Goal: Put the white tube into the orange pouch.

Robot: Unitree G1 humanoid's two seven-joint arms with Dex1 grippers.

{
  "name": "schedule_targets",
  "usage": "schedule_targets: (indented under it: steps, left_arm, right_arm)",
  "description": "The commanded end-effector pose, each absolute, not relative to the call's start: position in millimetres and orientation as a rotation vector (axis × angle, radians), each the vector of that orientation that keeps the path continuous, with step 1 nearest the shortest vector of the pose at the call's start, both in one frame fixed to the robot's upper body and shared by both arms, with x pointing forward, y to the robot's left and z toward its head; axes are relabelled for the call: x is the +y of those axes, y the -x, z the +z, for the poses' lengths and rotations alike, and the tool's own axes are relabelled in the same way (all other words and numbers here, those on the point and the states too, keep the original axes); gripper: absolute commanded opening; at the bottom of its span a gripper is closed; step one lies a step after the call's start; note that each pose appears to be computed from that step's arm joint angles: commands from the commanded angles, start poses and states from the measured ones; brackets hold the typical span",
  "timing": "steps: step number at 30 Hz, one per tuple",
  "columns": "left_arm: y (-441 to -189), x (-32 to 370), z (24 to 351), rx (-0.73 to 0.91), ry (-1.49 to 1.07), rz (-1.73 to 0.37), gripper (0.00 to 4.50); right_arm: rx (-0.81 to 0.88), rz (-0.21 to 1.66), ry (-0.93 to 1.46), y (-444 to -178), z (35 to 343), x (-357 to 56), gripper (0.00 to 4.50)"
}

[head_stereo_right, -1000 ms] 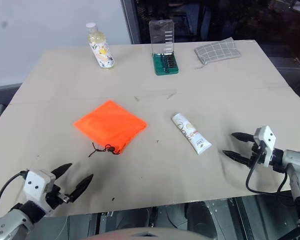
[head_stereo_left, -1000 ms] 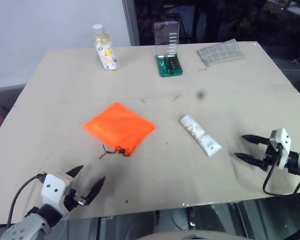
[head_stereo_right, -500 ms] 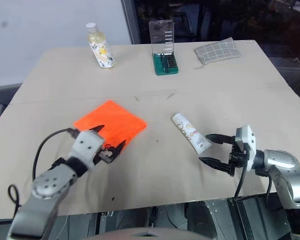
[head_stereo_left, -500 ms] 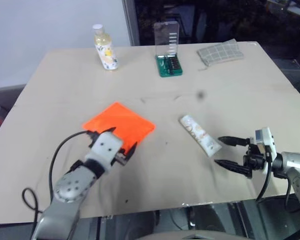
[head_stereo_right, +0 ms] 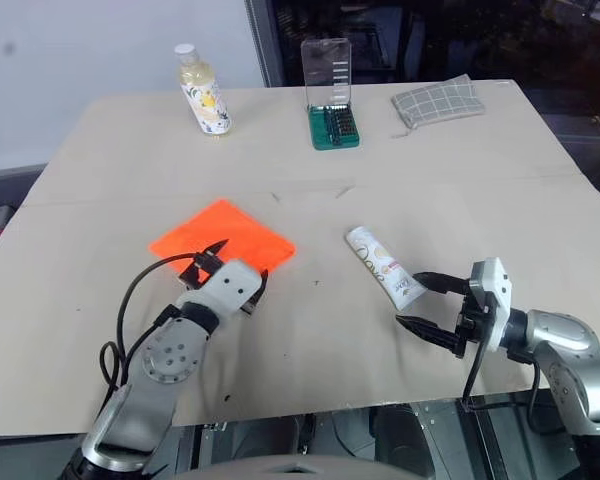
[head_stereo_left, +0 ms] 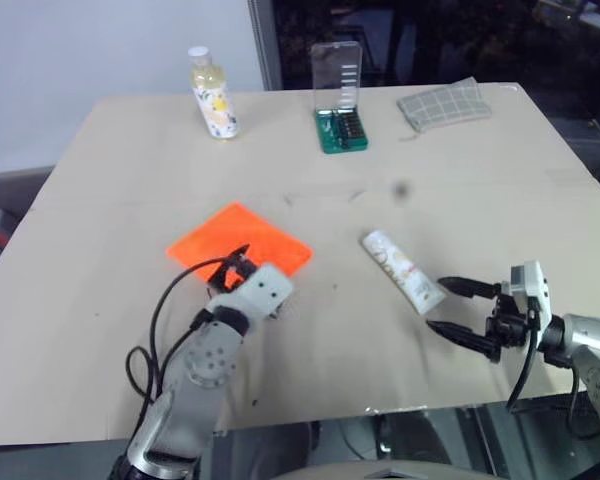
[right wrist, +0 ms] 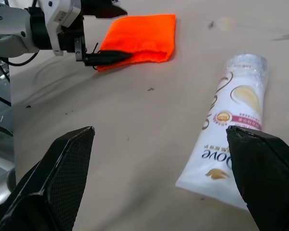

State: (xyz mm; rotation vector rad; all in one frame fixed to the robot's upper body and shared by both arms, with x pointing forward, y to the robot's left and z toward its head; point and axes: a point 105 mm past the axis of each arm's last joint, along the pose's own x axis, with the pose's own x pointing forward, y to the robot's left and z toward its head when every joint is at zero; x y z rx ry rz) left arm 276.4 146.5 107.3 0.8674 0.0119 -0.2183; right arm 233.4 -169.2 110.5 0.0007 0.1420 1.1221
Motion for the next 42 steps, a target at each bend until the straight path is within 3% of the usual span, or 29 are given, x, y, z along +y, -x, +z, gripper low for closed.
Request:
schedule_targets:
  steps: [1,7,14,22,36,39,42]
  left_arm:
    - [-274.4,141.7,112.8,-0.059,-0.896,-0.183,4.50]
    - [-276.6,130.7,103.9,-0.121,-0.909,-0.194,4.50]
    - [-281.4,130.8,91.5,-0.059,-0.891,-0.194,4.50]
    - [-280.3,151.6,102.6,-0.038,-0.806,-0.047,4.50]
    - [-277.3,162.8,109.5,-0.042,-0.802,-0.012,4.50]
    - [-275.7,160.2,111.9,-0.051,-0.804,-0.042,3.68]
    - [-274.0,159.6,116.1,-0.059,-0.814,-0.064,2.10]
  right_arm:
    - [0.086,1.116,0.028,-232.2,125.0,-170.7,4.43]
    - [0.090,1.102,0.026,-229.8,124.2,-171.4,4.43]
    - [0.091,1.078,0.034,-227.7,125.8,-174.6,4.43]
    - [0.085,1.060,0.027,-227.8,122.7,-173.0,4.43]
    - [0.090,1.028,0.063,-243.4,113.9,-165.6,4.43]
    - [0.113,0.983,0.109,-252.5,104.1,-163.1,4.50]
    - [0.111,0.934,0.130,-261.5,98.0,-160.5,4.50]
